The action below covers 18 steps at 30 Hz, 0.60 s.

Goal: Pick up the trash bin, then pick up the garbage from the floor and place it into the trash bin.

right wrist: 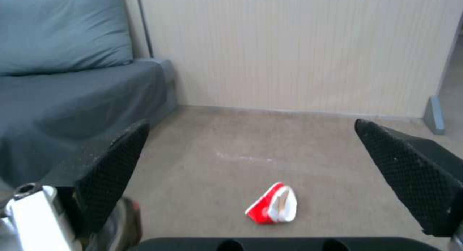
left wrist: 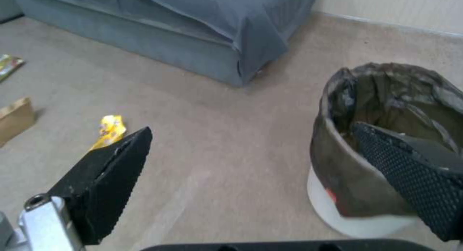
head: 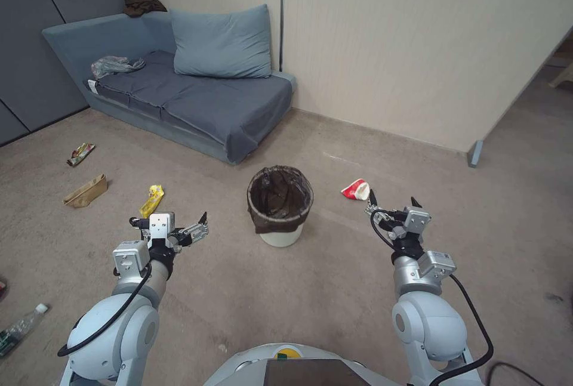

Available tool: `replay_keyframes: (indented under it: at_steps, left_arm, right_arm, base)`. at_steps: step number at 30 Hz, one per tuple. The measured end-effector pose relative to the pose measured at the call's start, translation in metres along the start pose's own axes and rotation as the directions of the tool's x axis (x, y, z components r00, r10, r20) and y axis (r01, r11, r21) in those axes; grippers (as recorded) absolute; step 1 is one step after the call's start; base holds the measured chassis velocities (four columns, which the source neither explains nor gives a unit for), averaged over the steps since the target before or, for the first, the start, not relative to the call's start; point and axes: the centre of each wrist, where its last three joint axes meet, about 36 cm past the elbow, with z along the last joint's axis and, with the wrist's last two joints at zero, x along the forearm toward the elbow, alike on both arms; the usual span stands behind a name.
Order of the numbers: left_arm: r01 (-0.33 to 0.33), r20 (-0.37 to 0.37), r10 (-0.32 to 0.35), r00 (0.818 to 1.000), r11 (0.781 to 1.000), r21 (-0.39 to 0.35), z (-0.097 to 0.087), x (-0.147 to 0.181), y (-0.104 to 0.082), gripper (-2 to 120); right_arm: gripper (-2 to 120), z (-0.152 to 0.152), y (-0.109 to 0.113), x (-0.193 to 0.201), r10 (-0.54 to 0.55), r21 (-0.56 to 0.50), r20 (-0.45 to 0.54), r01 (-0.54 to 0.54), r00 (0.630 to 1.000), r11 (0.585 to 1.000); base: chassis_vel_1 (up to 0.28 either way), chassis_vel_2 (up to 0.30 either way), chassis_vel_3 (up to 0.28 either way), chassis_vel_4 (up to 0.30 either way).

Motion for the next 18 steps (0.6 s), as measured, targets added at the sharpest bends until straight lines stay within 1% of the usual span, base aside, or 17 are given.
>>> replay_keyframes:
  at_steps: [11, 15, 17, 18]
  left_arm:
    - [0.002, -0.003, -0.002, 1.000, 1.000, 0.001, 0.0013, -0.0007, 0.0003, 100]
    - [-0.001, -0.003, 0.001, 1.000, 1.000, 0.000, 0.0005, -0.0011, -0.0001, 100]
    - [-0.005, -0.001, 0.005, 1.000, 1.000, -0.003, -0.0068, -0.0003, -0.0004, 100]
    - [-0.005, -0.001, 0.005, 1.000, 1.000, -0.003, -0.0068, -0.0003, -0.0004, 100]
  right_arm:
    - [100, 0.0013, -0.0002, -0.0011, 0.002, 0.003, -0.002, -0.002, 1.000, 1.000]
    - [100, 0.0001, 0.0005, -0.0007, 0.019, 0.003, -0.011, -0.019, 1.000, 1.000]
    - [100, -0.0012, 0.0003, -0.0008, 0.026, 0.012, -0.019, -0.026, 0.999, 1.000]
    - [100, -0.0012, 0.0003, -0.0008, 0.026, 0.012, -0.019, -0.026, 0.999, 1.000]
  base:
    - [-0.224, 0.223, 0.229, -0.227]
    - [-0.206, 0.231, 0.184, -0.193]
    - [-0.152, 0.141, 0.138, -0.139]
    - [-0.152, 0.108, 0.108, -0.139]
